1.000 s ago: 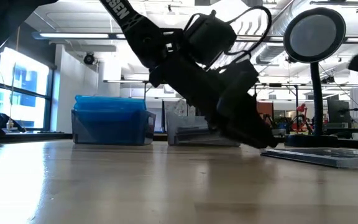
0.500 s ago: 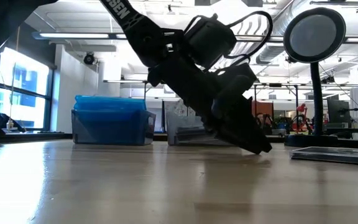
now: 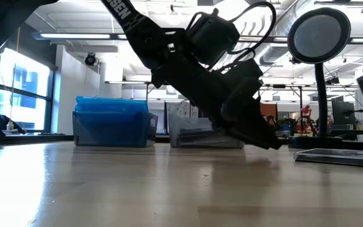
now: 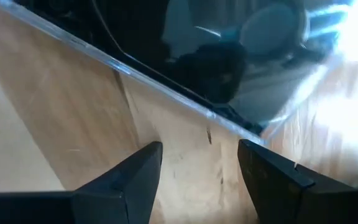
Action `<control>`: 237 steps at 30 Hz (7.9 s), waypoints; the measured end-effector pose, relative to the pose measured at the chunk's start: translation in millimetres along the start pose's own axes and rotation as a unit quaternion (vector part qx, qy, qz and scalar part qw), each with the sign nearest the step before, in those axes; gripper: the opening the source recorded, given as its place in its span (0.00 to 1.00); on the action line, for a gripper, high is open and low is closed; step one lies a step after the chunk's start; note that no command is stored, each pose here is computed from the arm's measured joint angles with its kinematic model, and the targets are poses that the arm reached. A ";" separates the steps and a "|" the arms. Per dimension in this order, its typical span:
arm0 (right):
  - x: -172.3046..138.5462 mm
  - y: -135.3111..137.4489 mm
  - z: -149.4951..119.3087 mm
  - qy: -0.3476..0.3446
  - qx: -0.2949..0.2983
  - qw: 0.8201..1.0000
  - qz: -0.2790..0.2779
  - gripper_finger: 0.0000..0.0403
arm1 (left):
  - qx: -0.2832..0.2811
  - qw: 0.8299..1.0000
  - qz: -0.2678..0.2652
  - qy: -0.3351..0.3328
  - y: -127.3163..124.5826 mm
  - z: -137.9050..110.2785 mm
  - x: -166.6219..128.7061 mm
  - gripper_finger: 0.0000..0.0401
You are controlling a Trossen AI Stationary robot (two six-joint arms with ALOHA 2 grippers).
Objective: Pick & place jewel cases by type
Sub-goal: Put the black CD case into the right black bin
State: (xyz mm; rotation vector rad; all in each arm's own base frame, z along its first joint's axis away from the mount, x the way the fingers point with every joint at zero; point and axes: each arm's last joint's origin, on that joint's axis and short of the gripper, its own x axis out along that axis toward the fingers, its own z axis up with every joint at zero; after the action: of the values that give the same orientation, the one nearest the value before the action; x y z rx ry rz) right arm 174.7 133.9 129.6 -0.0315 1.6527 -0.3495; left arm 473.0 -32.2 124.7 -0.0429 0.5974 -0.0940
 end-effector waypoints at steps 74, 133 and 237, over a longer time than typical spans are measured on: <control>5.4 11.0 87.7 -0.280 -0.082 0.952 0.095 0.53 | 0.027 0.943 -0.105 0.314 -43.9 -28.4 -55.1 0.51; -10.9 2.5 103.4 -0.341 -0.038 0.937 0.065 0.53 | 0.054 0.955 0.088 0.280 -61.1 -11.5 -69.2 0.51; -51.7 -45.9 109.0 -0.402 0.012 0.914 0.054 0.53 | -0.059 0.928 0.298 0.214 -39.1 -22.4 -237.1 0.30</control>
State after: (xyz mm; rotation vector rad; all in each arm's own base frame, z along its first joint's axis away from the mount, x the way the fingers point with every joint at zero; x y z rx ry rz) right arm 278.7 79.3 183.1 -0.0563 0.8257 -0.2231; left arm 262.4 -47.5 241.6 0.0463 1.0302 0.5392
